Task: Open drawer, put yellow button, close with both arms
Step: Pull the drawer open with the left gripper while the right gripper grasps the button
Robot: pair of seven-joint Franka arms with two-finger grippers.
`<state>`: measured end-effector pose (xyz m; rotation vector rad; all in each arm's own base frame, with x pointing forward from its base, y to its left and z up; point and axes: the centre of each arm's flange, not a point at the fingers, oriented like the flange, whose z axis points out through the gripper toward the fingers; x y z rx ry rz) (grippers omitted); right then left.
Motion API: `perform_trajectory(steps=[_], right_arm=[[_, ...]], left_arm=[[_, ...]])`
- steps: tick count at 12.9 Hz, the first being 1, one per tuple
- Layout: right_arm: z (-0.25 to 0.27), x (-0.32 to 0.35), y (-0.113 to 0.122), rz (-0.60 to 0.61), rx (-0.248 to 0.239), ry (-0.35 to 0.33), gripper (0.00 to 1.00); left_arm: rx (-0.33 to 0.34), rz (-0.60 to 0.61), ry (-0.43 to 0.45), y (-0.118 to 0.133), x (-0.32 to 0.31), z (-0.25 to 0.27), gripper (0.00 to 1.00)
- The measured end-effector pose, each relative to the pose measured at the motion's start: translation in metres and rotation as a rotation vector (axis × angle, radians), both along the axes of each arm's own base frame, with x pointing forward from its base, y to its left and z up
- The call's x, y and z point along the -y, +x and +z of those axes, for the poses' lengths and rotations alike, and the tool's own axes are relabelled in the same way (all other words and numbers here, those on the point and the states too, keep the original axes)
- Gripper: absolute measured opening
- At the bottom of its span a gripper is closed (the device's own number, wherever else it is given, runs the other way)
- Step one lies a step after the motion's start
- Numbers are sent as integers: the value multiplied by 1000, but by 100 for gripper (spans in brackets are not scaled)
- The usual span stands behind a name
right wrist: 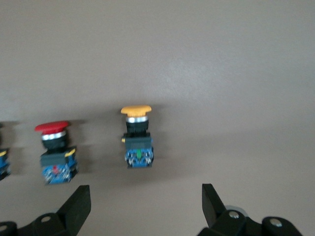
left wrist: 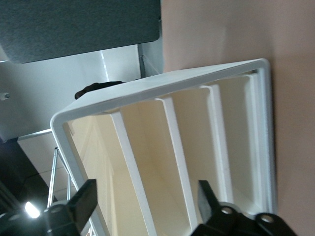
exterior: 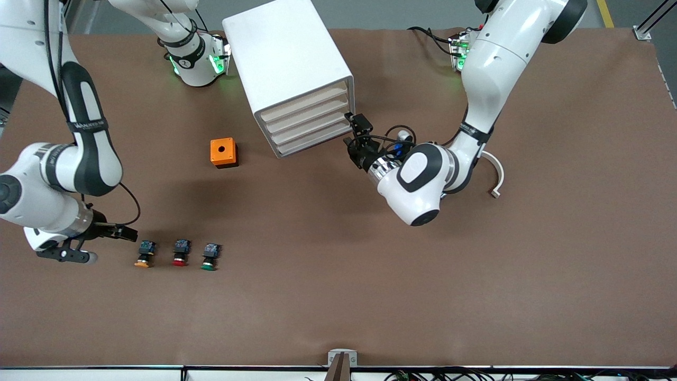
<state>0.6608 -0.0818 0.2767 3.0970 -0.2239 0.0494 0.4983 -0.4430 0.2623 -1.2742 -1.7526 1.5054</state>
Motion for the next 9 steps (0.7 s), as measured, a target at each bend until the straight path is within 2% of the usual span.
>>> perform_trajectory(steps=[1,4,8,9], right_arm=[[-18,-2,2,5,10,-4,100],[-66,-9,7,20,33,-12,100],[-91,-12,13,17,24,-9,100],[-94,-13,14,17,22,-9,100]], left_arm=[[-26,1,7,-7,10,-2,75],[-74,-21,23,-31,36,-8,72],[-104,-79,55,-64,64,-22,68],[-108,-91,58,-71,69,-25,62]])
